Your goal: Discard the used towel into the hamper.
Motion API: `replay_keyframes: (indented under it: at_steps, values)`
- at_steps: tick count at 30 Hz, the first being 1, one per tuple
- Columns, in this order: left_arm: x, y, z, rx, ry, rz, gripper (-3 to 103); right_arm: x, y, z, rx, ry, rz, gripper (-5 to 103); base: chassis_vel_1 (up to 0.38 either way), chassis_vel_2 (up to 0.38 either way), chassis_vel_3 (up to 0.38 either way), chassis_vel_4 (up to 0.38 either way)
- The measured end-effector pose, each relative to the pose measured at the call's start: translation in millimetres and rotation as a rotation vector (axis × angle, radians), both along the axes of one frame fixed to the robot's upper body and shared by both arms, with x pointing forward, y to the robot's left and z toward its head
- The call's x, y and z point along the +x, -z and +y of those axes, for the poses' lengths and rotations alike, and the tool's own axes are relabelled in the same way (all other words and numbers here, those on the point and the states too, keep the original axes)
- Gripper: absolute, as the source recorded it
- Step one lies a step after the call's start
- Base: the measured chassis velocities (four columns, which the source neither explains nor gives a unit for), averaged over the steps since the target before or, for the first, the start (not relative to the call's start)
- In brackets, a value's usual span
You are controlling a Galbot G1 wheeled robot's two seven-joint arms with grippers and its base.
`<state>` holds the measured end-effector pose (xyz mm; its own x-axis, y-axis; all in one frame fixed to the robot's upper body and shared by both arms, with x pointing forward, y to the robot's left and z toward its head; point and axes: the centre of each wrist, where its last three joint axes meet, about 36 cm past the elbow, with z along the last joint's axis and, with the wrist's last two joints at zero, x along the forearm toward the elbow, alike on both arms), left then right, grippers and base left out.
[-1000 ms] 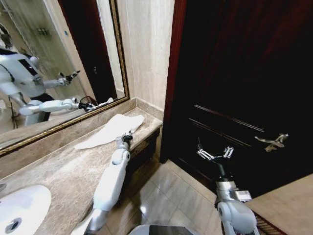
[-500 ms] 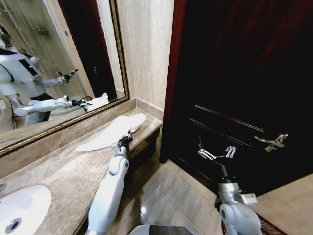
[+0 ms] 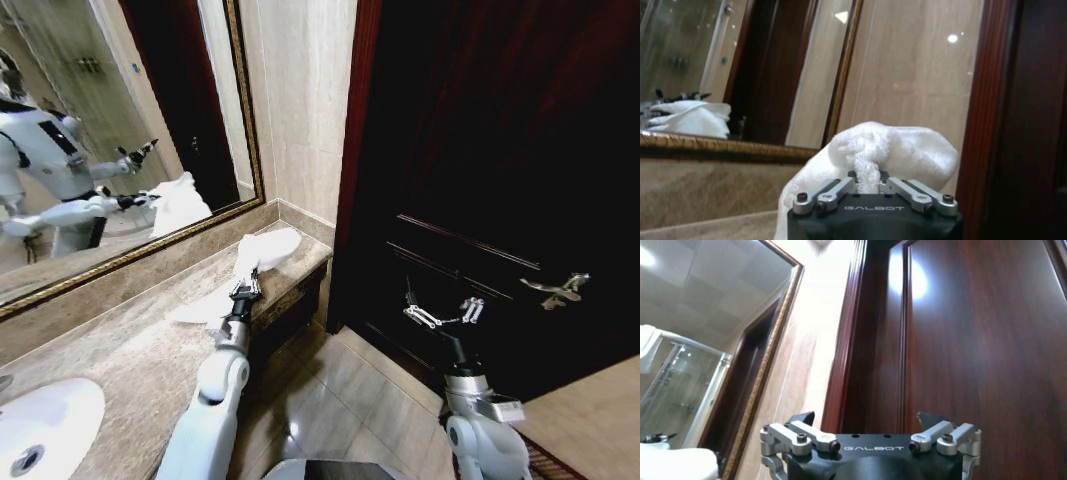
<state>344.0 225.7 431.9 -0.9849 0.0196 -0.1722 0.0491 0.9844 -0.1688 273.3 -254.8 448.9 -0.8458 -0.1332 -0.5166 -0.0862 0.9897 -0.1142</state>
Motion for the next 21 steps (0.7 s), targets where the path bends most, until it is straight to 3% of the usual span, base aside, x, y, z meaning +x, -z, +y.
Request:
replay_keyframes:
  at_steps: [10,21]
  values:
    - [-67.2,-23.2,-10.7,0.029,-0.031,-0.073,8,3.6,-10.6,4.9,0.027,0.014,-0.026,100,0.000,0.000,0.000,0.000]
    - [-100.0,-42.6,-22.8,0.021,-0.062,-0.133,8,0.3,-18.5,9.4,0.041,0.013,-0.052,100,0.000,0.000,0.000,0.000]
